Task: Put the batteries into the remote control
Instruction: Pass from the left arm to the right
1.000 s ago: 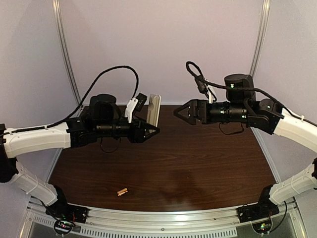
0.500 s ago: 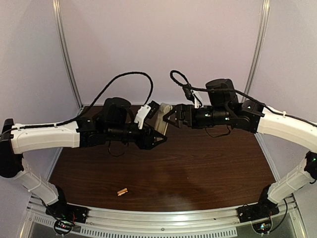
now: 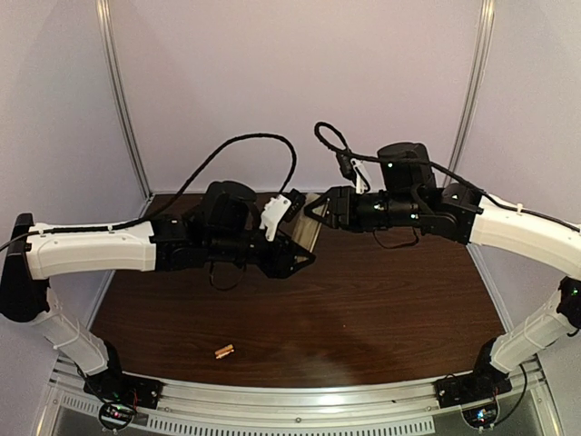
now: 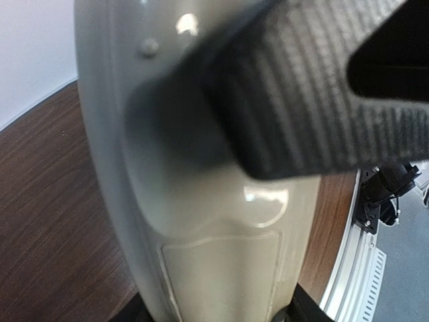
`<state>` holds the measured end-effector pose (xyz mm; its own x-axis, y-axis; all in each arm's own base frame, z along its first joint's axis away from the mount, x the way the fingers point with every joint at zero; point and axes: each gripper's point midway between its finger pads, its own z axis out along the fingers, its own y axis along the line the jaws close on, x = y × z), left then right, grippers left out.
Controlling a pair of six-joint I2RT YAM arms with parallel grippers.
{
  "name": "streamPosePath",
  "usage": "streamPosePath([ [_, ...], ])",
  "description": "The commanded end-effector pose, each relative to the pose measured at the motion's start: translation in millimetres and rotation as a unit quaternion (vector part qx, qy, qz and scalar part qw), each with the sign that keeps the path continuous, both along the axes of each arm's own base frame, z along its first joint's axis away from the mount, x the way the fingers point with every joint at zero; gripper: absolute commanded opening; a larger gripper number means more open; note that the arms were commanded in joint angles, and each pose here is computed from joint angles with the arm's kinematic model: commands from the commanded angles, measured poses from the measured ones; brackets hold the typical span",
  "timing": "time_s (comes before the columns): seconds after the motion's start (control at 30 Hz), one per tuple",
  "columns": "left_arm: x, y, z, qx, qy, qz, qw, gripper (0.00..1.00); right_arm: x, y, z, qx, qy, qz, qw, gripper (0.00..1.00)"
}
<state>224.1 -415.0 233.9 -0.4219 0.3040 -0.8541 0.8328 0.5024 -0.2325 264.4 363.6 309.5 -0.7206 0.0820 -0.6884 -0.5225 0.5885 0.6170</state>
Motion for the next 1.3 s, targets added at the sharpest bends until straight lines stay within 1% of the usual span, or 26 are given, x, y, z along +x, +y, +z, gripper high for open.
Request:
streamPosePath([
  [0.0, 7, -5, 14, -0.006, -0.026, 0.013, 1.000, 0.23, 7, 3, 12, 0.015, -0.006, -0.018, 1.000, 0.49],
  [0.07, 6, -6, 14, -0.005, -0.029, 0.014, 0.999, 0.23, 8, 3, 11, 0.016, -0.004, -0.021, 1.000, 0.46],
  [0.37, 6, -10, 14, 0.001, -0.032, 0.018, 0.999, 0.23, 12, 7, 2, 0.021, 0.010, -0.026, 0.999, 0.43],
  [0.4, 11, -7, 14, 0.005, -0.037, 0.033, 0.999, 0.23, 13, 6, 0, 0.020, 0.012, -0.028, 0.999, 0.42],
  [0.5, 13, -7, 15, 0.004, -0.038, 0.041, 0.998, 0.23, 15, 5, -5, 0.017, 0.017, -0.033, 0.999, 0.40],
  [0.57, 14, -7, 17, 0.002, -0.037, 0.041, 0.998, 0.23, 16, 5, -8, 0.016, 0.019, -0.035, 0.999, 0.37],
  [0.67, 14, -8, 19, 0.000, -0.038, 0.041, 0.998, 0.26, 17, 3, -11, 0.015, 0.022, -0.038, 0.999, 0.26],
  [0.73, 13, -8, 20, -0.002, -0.038, 0.038, 0.999, 0.32, 18, 2, -10, 0.017, 0.021, -0.037, 0.999, 0.18],
  [0.77, 12, -8, 20, -0.002, -0.038, 0.037, 0.999, 0.39, 18, 1, -8, 0.020, 0.022, -0.035, 0.999, 0.14],
  [0.8, 11, -7, 21, -0.004, -0.038, 0.036, 0.999, 0.47, 18, -1, -8, 0.024, 0.022, -0.034, 0.999, 0.10],
  [0.87, 8, -3, 27, -0.006, -0.046, 0.026, 0.999, 0.69, 19, -6, -7, 0.033, 0.023, -0.030, 0.999, 0.01],
  [0.9, 6, 0, 31, -0.007, -0.054, 0.022, 0.998, 0.77, 17, -7, -5, 0.039, 0.023, -0.024, 0.999, 0.00],
  [0.97, 3, 9, 40, -0.010, -0.069, 0.019, 0.997, 0.89, 17, -16, -4, 0.048, 0.024, -0.019, 0.998, 0.00],
  [1.0, -3, 12, 45, -0.017, -0.075, 0.003, 0.997, 0.96, 14, -18, -4, 0.055, 0.026, -0.007, 0.998, 0.00],
  [1.03, -7, 16, 49, -0.022, -0.082, -0.006, 0.996, 0.97, 14, -22, -4, 0.059, 0.026, -0.003, 0.998, 0.00],
  [1.1, -13, 26, 57, -0.030, -0.097, -0.018, 0.995, 0.98, 6, -25, -2, 0.078, 0.028, 0.028, 0.996, 0.00],
  [1.27, -28, 38, 54, -0.015, -0.134, -0.062, 0.989, 0.97, -15, -23, -6, 0.090, 0.042, 0.102, 0.990, 0.00],
])
